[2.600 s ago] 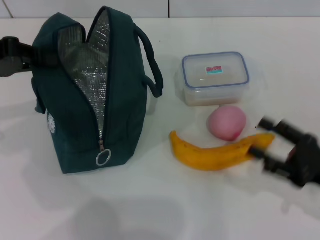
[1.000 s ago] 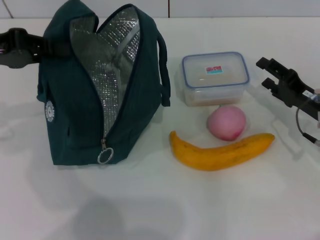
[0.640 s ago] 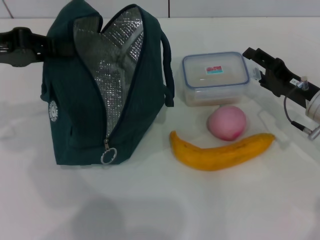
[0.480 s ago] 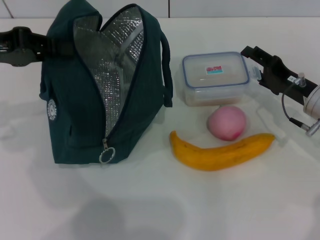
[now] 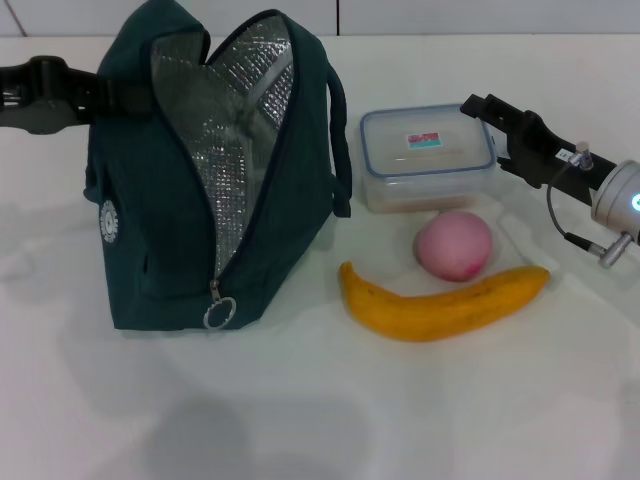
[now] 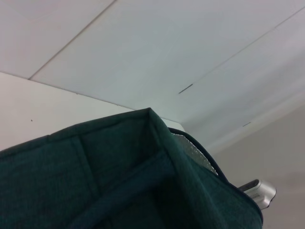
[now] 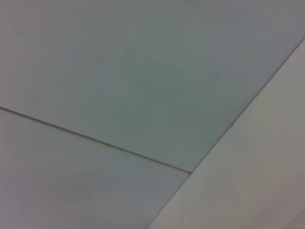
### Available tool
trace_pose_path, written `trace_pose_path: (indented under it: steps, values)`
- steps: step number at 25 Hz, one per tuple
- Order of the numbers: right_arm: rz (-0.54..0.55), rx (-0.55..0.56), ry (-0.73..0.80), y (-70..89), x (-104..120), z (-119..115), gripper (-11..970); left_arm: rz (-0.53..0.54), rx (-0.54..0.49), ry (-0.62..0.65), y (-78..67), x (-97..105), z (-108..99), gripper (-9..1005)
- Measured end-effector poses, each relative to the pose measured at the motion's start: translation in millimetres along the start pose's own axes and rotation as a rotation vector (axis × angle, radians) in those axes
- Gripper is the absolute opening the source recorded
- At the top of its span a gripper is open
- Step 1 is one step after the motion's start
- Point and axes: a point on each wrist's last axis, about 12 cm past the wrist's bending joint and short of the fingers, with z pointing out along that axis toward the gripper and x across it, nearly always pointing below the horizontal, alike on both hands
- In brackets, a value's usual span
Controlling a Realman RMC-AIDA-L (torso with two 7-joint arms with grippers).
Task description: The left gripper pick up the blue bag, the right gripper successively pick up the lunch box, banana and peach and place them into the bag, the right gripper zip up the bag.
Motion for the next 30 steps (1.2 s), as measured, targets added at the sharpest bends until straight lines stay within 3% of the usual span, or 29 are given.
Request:
trace_pose_path:
  steps: [12,17,30]
  values:
    - [-0.011,-0.016,0.009,1.5,0.1,-0.8,798,0.006,-0.003,0.004,2.1,3.7,-0.5,46]
    - [-0.047,-0.013,0.025,0.3,-0.4,-2.8,628,0.01,0.0,0.009,1.9,4.7,-0.7,46]
    - [-0.033,-0.011,0.005,-3.9,-1.1,-8.2,328,0.02,0.01,0.022,0.9,6.6,-1.3,46]
